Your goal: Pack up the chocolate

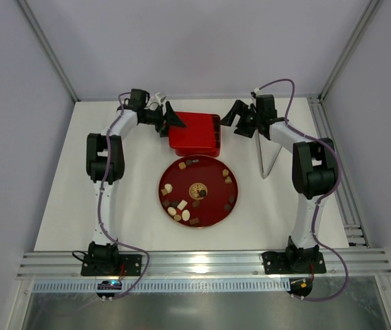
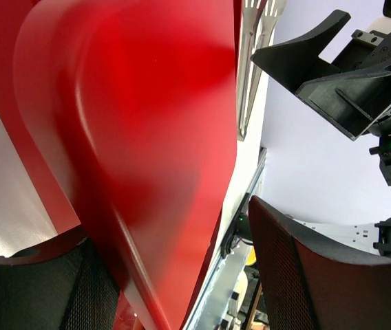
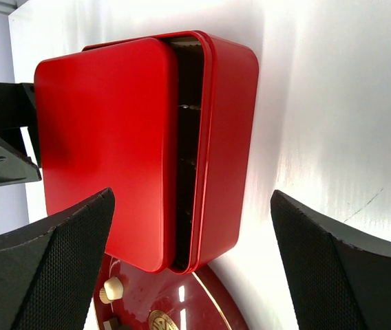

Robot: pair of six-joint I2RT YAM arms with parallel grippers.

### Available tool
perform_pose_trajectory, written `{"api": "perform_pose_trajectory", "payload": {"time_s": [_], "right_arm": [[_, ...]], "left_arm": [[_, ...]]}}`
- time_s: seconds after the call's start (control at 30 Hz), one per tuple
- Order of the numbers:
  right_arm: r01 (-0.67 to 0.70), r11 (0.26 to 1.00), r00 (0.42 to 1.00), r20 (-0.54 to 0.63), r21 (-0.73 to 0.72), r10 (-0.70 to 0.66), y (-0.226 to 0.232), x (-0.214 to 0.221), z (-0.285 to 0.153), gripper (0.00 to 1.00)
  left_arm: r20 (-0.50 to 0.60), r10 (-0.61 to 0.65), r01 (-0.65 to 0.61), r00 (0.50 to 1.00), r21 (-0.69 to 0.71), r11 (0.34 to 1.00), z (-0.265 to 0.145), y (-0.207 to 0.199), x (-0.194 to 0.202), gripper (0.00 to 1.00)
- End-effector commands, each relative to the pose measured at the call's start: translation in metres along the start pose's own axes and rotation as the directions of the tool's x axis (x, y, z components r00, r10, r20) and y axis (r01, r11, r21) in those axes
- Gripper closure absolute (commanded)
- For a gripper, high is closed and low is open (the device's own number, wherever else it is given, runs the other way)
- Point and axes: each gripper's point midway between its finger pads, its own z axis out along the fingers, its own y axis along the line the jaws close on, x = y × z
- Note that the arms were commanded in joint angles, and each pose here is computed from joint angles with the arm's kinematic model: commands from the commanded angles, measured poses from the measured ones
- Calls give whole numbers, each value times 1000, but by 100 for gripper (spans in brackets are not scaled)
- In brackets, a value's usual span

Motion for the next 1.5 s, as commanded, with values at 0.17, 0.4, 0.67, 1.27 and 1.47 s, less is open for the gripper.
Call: {"api": "perform_pose_trajectory", "payload": {"time_s": [0.17,0.4,0.67,1.27,1.47], "right_arm": [[24,999,999,29,-34,-23,11,-6,2,6],[29,999,999,33,-42,-28,15,-8,3,6],[34,998,999,30,-45,-32,20,-7,5,7],[46,998,999,-2,-46,-46,29,0,19,10],[56,998,998,-12,-38,-56,29,3,23,12]], "left_arm": [[58,97,-98,994,4,995,-26,-37,-10,30],[70,101,-101,992,-1,995,-33,-40,-11,30],[69,87,-84,994,-37,996,-38,-30,-8,32],[65,64,-57,996,-100,993,-31,-9,-18,33],[67,52,-43,996,-124,991,-29,-2,-23,34]]}}
